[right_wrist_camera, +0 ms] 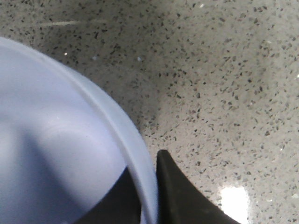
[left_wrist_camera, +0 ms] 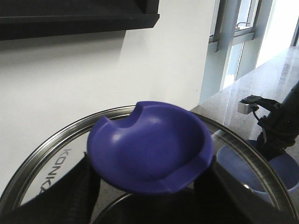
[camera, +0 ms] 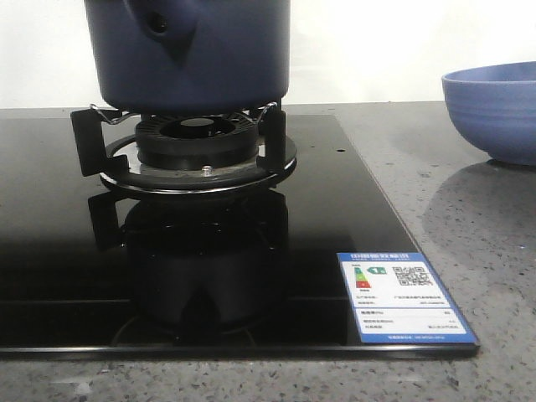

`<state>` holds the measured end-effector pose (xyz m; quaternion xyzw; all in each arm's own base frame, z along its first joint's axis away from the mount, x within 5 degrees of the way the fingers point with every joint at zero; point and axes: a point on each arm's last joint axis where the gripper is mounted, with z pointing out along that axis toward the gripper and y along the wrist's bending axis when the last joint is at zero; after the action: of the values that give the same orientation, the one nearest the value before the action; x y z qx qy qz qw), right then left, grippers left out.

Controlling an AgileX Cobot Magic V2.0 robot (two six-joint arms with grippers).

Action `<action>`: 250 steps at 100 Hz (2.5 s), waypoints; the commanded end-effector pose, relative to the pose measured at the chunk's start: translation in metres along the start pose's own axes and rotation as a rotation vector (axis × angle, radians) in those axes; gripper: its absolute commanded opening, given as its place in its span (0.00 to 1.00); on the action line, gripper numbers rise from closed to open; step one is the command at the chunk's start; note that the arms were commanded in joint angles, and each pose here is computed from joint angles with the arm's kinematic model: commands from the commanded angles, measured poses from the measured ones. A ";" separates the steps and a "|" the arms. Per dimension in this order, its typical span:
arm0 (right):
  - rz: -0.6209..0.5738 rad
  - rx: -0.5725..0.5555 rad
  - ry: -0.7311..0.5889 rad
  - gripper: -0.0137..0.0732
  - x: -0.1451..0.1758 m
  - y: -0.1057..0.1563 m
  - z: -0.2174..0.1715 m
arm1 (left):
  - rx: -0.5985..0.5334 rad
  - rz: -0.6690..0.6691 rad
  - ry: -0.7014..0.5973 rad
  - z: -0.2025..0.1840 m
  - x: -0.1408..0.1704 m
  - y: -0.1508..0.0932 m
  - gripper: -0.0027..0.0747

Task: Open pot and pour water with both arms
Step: 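Carry the bowl with the right gripper back over the counter, then lower the bowl onto the counter and open the right gripper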

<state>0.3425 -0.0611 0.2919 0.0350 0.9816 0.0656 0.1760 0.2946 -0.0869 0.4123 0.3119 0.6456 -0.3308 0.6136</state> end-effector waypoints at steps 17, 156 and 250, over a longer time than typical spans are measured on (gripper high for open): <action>-0.004 0.015 -0.124 0.13 -0.008 0.002 -0.022 | 0.022 -0.003 -0.123 -0.007 -0.029 -0.013 0.44; -0.055 -0.083 -0.445 0.57 -0.001 0.036 -0.165 | 0.120 0.091 0.115 0.040 0.021 -0.015 0.44; -0.054 -0.079 -0.461 0.57 -0.002 0.036 -0.165 | 0.171 0.065 0.154 0.046 0.036 -0.010 0.44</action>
<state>0.2987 -0.0471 0.4267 0.0198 0.9349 0.0945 0.3417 0.3208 -0.1291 0.3495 0.4131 0.6789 -0.3179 0.5171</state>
